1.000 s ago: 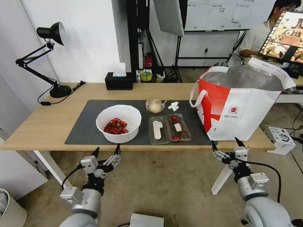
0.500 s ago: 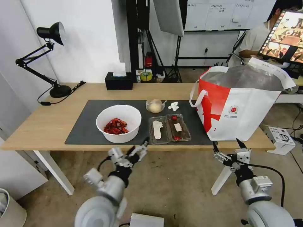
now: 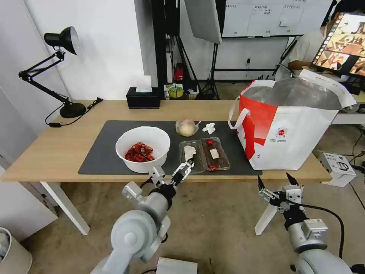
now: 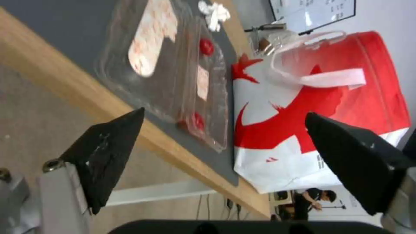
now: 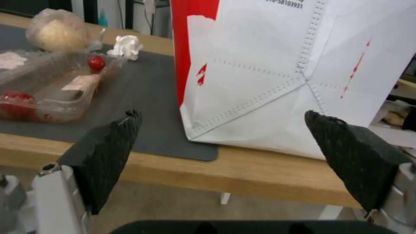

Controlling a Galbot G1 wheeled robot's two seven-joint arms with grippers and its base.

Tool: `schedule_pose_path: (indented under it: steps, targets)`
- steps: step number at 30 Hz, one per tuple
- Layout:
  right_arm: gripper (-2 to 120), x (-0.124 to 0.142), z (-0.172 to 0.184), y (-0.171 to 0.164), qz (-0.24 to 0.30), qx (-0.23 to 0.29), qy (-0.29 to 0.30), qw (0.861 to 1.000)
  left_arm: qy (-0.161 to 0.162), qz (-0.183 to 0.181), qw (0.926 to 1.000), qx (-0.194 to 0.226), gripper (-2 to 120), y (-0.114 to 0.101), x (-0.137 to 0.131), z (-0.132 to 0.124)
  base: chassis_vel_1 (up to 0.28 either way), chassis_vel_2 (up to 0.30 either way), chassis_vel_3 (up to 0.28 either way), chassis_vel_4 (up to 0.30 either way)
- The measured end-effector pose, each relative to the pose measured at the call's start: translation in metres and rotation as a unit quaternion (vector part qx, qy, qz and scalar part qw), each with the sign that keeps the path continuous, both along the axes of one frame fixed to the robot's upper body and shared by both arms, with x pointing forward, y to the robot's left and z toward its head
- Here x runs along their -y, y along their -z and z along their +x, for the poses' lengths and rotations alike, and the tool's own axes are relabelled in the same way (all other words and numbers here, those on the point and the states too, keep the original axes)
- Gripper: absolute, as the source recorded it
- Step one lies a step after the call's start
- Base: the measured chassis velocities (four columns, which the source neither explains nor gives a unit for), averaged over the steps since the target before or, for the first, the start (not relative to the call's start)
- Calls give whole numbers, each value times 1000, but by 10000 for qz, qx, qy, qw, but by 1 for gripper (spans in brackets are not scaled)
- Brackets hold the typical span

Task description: Pick up the trash from the table and place it into the takeout bag.

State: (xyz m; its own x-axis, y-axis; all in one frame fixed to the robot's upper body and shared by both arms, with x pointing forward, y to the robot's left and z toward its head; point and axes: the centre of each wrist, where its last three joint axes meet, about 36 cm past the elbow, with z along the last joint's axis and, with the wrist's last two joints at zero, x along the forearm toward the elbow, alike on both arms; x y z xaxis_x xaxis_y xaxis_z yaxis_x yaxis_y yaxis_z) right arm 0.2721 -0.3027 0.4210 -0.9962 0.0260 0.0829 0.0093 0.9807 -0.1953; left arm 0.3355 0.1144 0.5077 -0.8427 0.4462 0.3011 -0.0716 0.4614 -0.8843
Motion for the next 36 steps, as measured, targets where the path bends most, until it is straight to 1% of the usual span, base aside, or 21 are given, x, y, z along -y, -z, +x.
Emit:
schedule_pose_path:
  steps: [5, 8, 9, 12, 13, 14, 16, 19, 27, 30, 36]
  targets:
    - [94, 0, -1, 0, -9, -4, 23, 10000, 55, -178, 9998, -111, 100, 1, 13, 4, 0, 0, 0, 0]
    - [93, 0, -3, 0, -2, -23, 57, 10000, 94, -376, 9990, -219, 100, 5, 29, 11, 0, 0, 0, 0]
    - [93, 0, -3, 0, -2, -23, 57, 10000, 94, -376, 9990, -219, 100, 5, 29, 11, 0, 0, 0, 0]
    - [93, 1, -4, 2, 8, -50, 95, 9999, 101, -617, 9976, -308, 100, 10, 49, 15, 0, 0, 0, 0]
    - [93, 1, -4, 2, 8, -50, 95, 9999, 101, -617, 9976, -308, 100, 10, 49, 15, 0, 0, 0, 0]
    - [93, 1, -4, 3, 8, -63, 108, 9999, 117, -654, 9973, -319, 100, 11, 54, 16, 0, 0, 0, 0]
    - [93, 2, -5, 4, 8, -76, 126, 9999, 123, -678, 9970, -348, 100, 13, 62, 19, 0, 0, 0, 0]
    - [93, 2, -5, 6, 19, -87, 148, 9999, 104, -637, 9972, -373, 100, 17, 66, 24, 0, 0, 0, 0]
    - [93, 2, -4, 10, 62, -108, 192, 9997, 62, -586, 9975, -380, 100, 22, 67, 32, 0, 0, 0, 0]
    - [93, 2, -4, 12, 71, -125, 209, 9997, -4, -549, 9978, -357, 100, 31, 68, 47, 0, 0, 0, 0]
    - [93, 3, -4, 15, 72, -145, 234, 9996, -10, -489, 9981, -382, 100, 37, 68, 53, 0, 0, 0, 0]
